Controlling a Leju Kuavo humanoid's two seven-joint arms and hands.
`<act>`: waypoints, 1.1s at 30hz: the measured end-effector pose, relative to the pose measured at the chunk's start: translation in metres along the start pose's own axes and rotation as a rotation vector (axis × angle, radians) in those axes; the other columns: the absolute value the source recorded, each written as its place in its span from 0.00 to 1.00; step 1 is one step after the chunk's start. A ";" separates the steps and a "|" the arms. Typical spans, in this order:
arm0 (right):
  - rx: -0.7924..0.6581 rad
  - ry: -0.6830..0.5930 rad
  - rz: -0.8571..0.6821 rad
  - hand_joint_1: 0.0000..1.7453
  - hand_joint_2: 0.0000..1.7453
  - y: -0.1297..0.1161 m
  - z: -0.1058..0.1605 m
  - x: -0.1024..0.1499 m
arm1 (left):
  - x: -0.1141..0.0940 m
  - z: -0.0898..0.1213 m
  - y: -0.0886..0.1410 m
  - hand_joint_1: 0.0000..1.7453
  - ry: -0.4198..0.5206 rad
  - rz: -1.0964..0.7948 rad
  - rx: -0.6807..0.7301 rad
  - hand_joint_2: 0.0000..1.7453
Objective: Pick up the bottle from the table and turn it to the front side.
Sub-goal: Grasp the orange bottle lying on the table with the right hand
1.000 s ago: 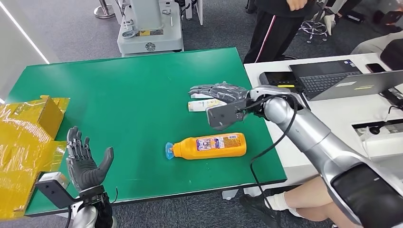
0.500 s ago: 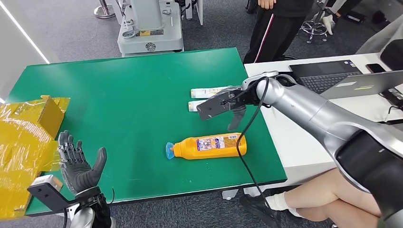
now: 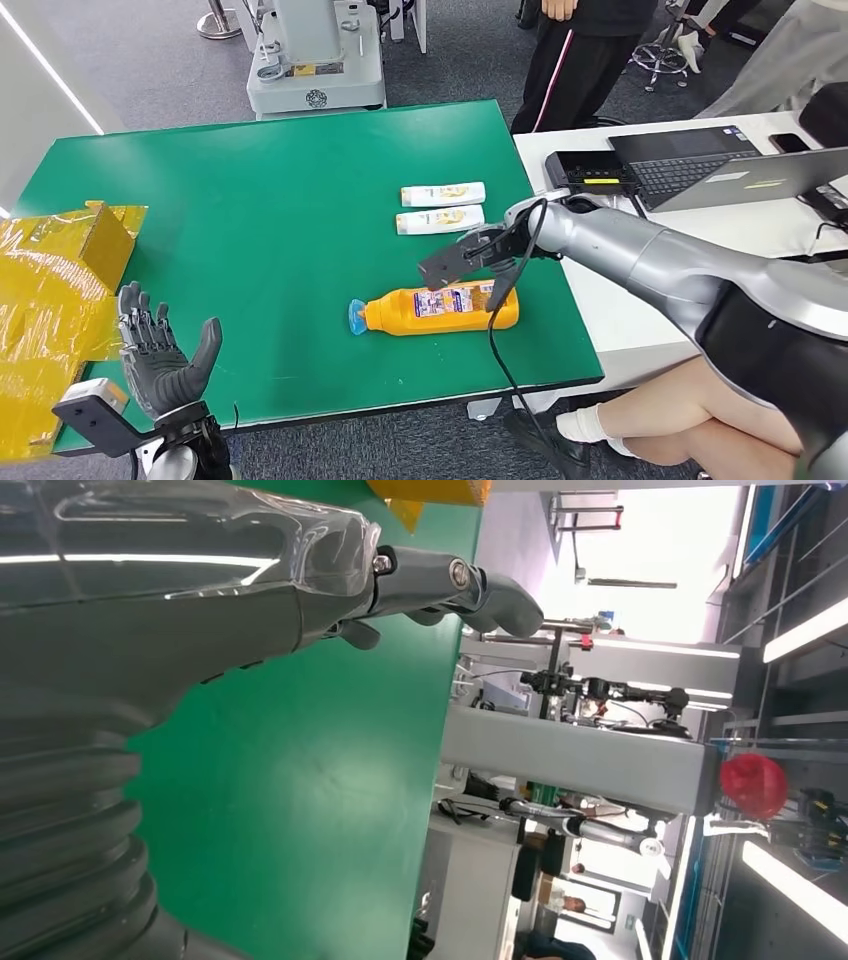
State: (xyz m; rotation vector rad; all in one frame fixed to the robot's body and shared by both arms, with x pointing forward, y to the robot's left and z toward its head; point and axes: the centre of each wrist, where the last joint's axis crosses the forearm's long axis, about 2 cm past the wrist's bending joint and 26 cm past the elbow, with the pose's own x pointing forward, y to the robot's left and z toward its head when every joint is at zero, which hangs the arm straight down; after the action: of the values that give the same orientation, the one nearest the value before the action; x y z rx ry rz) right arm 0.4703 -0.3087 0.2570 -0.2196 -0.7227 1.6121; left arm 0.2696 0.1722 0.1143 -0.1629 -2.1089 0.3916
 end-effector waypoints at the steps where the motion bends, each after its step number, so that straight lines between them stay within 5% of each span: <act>1: 0.004 -0.002 0.006 0.00 1.00 0.005 -0.005 0.000 | 0.000 0.000 0.000 0.00 -0.001 0.000 0.000 1.00; 16: 0.027 -0.029 0.118 0.00 1.00 0.041 -0.046 0.019 | 0.001 0.001 0.001 0.00 -0.002 -0.019 0.021 1.00; 33: 0.046 -0.032 0.160 0.00 1.00 0.038 -0.050 0.035 | 0.004 0.002 0.002 0.00 -0.010 -0.032 0.049 1.00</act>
State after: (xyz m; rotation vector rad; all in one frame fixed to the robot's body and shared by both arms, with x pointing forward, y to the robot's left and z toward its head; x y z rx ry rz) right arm 0.4588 -0.2592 0.2051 -0.2230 -0.7060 1.7864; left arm 0.2658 0.1745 0.1159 -0.0988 -2.1074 0.4258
